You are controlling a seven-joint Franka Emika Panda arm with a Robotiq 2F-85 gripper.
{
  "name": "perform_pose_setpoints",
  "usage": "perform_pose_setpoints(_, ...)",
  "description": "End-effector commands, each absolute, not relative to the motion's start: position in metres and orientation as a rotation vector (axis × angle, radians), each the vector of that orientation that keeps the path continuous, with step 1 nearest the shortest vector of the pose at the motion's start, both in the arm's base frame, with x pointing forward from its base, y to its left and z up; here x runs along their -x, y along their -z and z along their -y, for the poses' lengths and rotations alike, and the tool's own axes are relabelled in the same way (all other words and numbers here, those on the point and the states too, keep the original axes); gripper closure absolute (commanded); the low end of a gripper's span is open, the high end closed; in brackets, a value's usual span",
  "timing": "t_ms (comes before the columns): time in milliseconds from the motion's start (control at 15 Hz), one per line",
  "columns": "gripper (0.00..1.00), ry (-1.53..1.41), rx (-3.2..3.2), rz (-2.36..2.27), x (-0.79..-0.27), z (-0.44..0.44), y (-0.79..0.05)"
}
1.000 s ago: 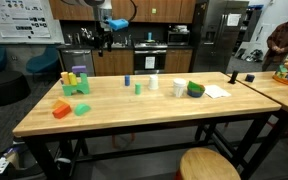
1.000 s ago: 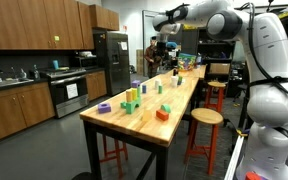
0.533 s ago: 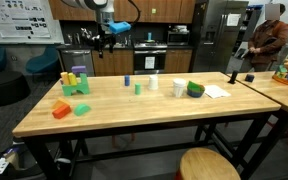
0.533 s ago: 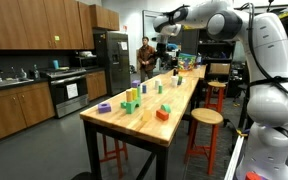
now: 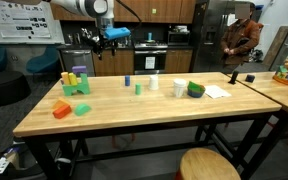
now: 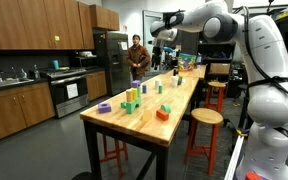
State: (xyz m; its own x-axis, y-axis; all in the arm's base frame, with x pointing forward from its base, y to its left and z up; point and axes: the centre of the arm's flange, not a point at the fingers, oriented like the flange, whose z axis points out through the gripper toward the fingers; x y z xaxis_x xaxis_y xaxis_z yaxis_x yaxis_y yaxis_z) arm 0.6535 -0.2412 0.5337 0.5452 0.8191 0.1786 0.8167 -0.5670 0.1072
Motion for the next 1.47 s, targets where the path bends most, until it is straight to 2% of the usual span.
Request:
perform_pose_setpoints(0,0.0,-0.411,-2.857,-1.174,-0.6624,0.2438,-0.5312)
perform_pose_setpoints(333,0.0,-0.516,-2.935,-0.771,-0.667,0.2451,-0.5283)
perform_pose_setpoints(400,0.0,-0.476,-2.92,-0.904,-0.6697,0.2508,-0.5276)
perform_pose_setpoints(1400,0.0,-0.503,-2.942,-0.795,-0.6718,0.2507,-0.5265)
